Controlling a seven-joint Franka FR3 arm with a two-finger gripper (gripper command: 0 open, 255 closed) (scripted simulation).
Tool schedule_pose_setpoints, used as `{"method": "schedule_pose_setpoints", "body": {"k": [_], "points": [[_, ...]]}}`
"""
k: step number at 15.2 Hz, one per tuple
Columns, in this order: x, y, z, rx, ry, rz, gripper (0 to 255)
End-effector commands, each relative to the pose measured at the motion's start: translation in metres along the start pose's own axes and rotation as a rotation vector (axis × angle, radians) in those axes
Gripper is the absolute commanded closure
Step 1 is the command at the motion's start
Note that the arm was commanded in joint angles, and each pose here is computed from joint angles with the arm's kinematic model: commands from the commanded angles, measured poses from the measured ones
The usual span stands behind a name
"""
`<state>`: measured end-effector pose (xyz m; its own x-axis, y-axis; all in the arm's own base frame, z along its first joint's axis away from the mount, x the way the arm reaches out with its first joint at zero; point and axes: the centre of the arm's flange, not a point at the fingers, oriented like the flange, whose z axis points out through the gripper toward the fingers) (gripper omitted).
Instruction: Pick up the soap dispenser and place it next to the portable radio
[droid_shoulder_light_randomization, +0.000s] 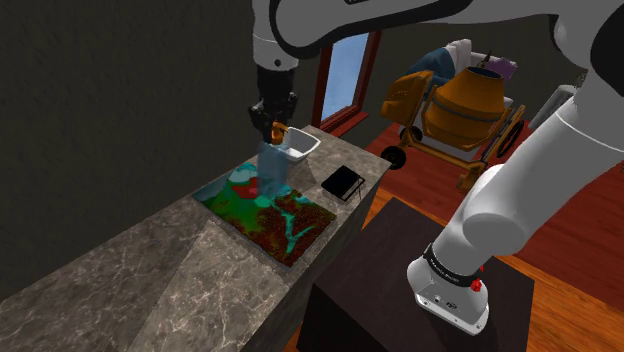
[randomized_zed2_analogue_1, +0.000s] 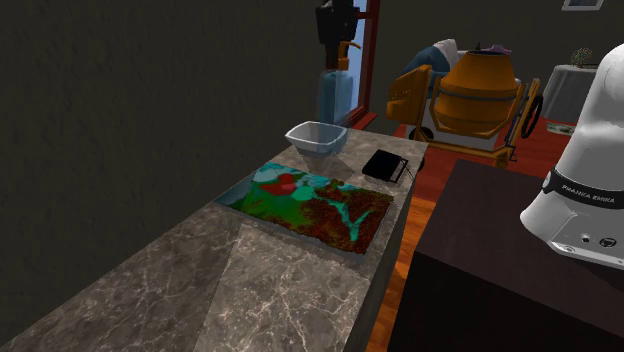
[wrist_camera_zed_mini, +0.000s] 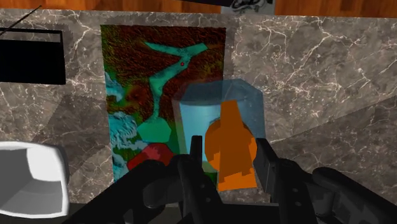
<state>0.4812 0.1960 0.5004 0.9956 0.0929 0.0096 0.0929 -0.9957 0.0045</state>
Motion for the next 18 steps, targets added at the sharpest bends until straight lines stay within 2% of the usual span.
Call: {"method": "schedule_pose_setpoints", "body": {"k": [1, 18], "points": [[-0.009, 0.025, 0.001, 0.001, 0.001, -0.001, 255], [-0.075, 0.24, 0.0, 0.001, 0.001, -0.001, 255]]}}
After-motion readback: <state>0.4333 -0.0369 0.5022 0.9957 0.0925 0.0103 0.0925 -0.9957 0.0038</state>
